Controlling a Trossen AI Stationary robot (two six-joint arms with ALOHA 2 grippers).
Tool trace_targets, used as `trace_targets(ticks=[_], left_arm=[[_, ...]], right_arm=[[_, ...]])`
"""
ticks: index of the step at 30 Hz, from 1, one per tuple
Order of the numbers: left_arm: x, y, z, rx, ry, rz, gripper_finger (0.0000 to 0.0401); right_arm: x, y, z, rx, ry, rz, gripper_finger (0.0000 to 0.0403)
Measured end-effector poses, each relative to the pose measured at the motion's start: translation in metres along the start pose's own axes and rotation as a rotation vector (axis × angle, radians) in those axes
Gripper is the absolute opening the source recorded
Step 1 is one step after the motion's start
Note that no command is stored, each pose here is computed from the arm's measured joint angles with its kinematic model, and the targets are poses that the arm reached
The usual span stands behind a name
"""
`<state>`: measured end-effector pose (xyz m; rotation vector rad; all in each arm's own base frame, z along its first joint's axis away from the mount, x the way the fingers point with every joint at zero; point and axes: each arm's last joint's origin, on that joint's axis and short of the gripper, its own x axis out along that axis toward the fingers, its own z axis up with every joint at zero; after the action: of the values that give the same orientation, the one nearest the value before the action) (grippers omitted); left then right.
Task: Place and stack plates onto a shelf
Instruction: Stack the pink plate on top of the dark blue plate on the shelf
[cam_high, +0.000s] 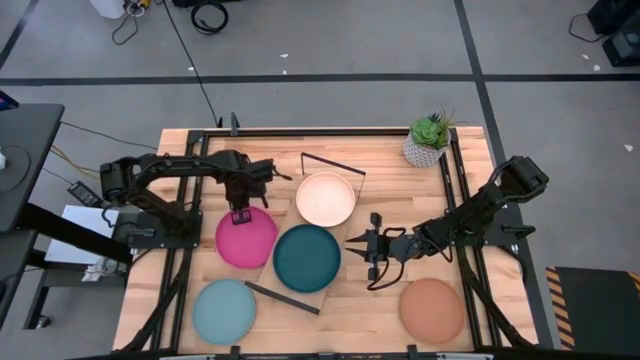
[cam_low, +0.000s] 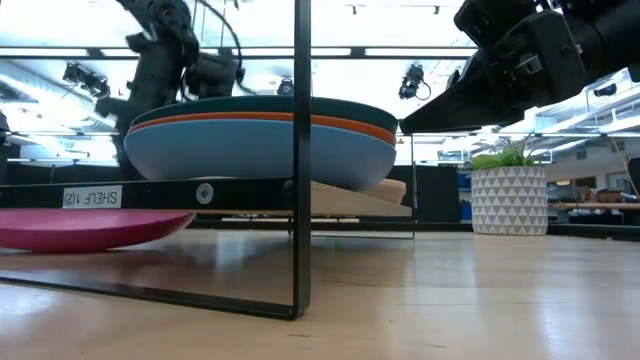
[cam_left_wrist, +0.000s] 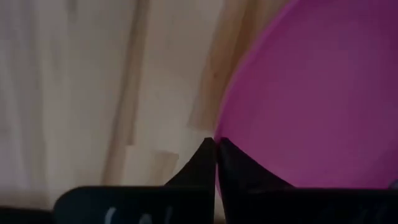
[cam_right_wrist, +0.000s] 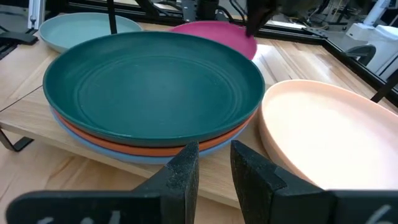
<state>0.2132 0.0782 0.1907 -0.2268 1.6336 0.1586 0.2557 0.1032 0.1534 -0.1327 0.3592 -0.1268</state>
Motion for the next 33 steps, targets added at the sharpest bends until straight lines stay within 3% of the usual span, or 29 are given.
trace_targets(ticks=[7, 17, 23, 28, 33], left_arm=[[-0.045, 0.003, 0.007, 0.010, -0.002, 0.048, 0.0006], [-0.079, 0.004, 0.006, 0.053, 0.019, 0.102, 0.0006], [-0.121, 0.009, 0.003, 0.023, -0.029, 0.132, 0.0006], [-0.146, 0.002, 0.008, 0.006, -0.166, 0.009, 0.0006], [-0.146, -0.020, 0.029, -0.041, -0.313, -0.080, 0.0006]], right_arm=[[0.000, 0.000, 0.000, 0.002, 0.000, 0.000, 0.0098], [0.000, 0.000, -0.001, 0.005, 0.013, -0.001, 0.0098], [0.000, 0.000, -0.001, 0.006, 0.013, -0.001, 0.0098], [0.000, 0.000, -0.001, 0.006, 0.013, -0.001, 0.0098], [0.000, 0.000, -0.001, 0.006, 0.013, -0.001, 0.0098]])
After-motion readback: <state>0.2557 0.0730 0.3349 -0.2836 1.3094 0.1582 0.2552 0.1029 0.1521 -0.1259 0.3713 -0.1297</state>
